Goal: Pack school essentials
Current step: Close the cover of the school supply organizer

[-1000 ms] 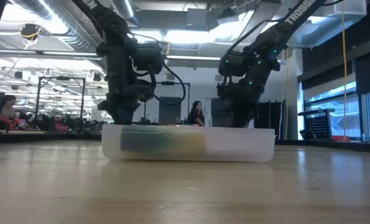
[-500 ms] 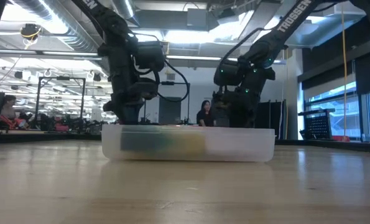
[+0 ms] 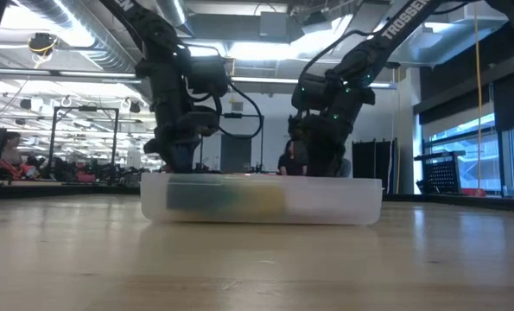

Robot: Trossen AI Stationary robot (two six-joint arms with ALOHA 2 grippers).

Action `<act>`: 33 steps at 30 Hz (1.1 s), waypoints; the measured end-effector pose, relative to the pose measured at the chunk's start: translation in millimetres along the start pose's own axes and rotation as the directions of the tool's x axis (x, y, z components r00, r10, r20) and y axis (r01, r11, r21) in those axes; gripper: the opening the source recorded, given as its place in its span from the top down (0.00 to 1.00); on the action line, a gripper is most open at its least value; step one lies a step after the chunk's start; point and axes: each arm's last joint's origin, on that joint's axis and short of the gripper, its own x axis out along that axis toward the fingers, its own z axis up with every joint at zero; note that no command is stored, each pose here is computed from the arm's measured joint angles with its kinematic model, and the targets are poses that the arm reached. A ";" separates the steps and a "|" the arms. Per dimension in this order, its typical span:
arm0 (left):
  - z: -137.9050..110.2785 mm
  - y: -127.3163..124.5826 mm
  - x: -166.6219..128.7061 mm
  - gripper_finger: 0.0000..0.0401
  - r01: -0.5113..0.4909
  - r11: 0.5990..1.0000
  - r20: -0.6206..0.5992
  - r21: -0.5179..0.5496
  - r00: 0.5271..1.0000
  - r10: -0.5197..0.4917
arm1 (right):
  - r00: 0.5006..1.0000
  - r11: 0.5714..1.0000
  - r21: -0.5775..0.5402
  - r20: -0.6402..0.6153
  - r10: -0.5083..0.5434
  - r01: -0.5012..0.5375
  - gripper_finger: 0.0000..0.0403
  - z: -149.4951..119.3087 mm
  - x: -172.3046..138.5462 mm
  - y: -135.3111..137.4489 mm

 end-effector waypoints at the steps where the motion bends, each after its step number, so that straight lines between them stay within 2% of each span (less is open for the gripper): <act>1: 0.2 -0.1 -0.5 1.00 0.001 1.000 0.004 0.002 1.000 -0.001 | 1.000 1.000 0.000 -0.001 -0.025 0.025 1.00 0.0 0.1 -0.5; 4: -0.1 0.0 -0.5 1.00 0.000 1.000 0.001 0.017 1.000 0.000 | 0.996 0.996 0.005 -0.013 -0.091 0.091 1.00 -1.1 -0.2 -2.9; 12: -0.1 0.0 -0.5 1.00 0.000 1.000 0.001 0.018 1.000 0.000 | 0.992 0.998 0.045 -0.119 -0.029 0.035 1.00 -16.8 1.8 -4.4; 22: -1.2 -1.3 -0.4 1.00 -0.001 1.000 -0.005 0.030 1.000 0.002 | 0.996 0.997 0.020 -0.046 0.070 -0.069 1.00 -14.1 6.7 0.1; 33: 1.7 -3.4 -6.5 1.00 0.015 0.999 0.044 0.037 0.999 -0.017 | 0.996 0.996 0.006 -0.034 0.084 -0.083 1.00 -12.9 6.9 0.9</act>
